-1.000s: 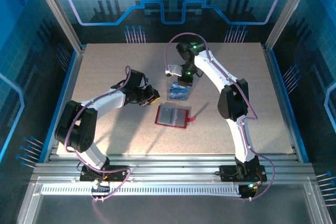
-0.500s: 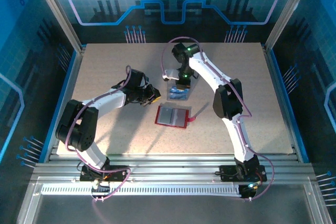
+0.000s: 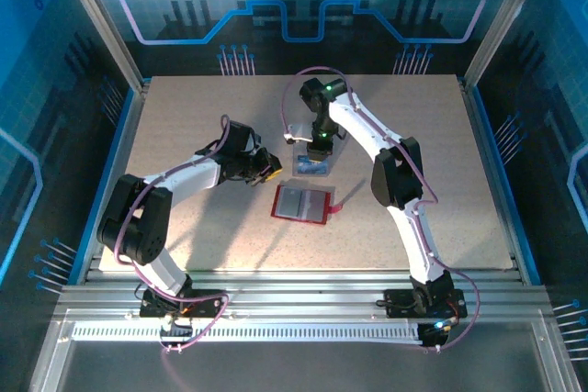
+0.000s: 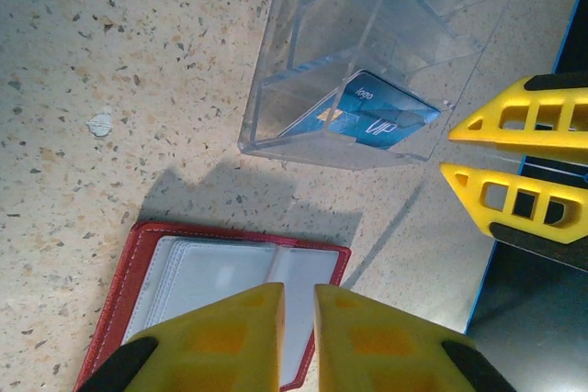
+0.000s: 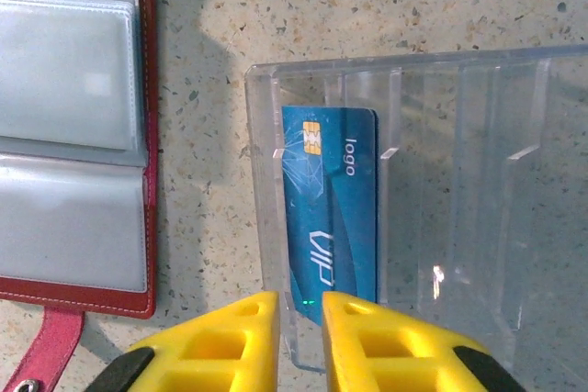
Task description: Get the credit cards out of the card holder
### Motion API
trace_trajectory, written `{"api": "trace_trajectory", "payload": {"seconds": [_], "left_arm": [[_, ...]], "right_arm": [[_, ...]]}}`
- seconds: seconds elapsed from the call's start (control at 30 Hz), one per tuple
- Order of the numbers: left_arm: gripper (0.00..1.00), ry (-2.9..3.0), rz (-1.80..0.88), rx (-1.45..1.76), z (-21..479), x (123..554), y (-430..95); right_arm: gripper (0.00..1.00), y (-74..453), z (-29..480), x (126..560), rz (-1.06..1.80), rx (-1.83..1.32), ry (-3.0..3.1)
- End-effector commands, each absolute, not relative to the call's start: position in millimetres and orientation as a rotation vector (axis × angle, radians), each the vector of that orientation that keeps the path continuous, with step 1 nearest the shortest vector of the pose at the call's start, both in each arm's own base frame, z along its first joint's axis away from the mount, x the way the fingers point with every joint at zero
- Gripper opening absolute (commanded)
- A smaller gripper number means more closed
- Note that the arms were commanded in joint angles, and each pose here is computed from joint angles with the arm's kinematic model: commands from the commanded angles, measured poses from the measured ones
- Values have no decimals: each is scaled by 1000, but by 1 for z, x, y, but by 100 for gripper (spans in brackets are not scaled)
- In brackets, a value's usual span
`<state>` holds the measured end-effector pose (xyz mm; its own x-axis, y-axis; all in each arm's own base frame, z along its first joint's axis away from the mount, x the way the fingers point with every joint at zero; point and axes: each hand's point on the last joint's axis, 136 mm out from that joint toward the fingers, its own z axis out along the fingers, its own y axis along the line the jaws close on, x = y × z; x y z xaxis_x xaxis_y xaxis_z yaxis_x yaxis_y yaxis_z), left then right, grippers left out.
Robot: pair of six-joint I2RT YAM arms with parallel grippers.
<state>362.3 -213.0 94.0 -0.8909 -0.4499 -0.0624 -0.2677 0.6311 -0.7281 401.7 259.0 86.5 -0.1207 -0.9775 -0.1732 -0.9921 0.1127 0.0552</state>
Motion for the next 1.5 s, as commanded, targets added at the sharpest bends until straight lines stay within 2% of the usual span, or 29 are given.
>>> {"api": "trace_trajectory", "payload": {"seconds": [0.0,0.33,0.47,0.83,0.93,1.03,1.13,1.47], "left_arm": [[17,2627,-1143,-606,89,361,-213],[17,2682,-1165,-633,68,350,-215],[21,2700,-1180,-625,62,347,-217],[23,2761,-1178,-643,43,341,-220],[23,2770,-1167,-648,39,337,-219],[23,2781,-1168,-662,33,332,-219],[26,2798,-1166,-668,29,327,-220],[34,2849,-1141,-667,22,314,-225]], "right_arm": [[22,260,92,396,213,-1994,2299],[25,282,124,385,283,-1676,2356],[24,297,132,375,350,-1473,2399],[19,332,128,335,874,-768,2497],[13,325,125,333,975,-526,2517],[9,321,111,326,1095,-323,2562],[9,319,90,314,1184,-211,2663],[9,284,26,298,1118,-57,2838]]}}
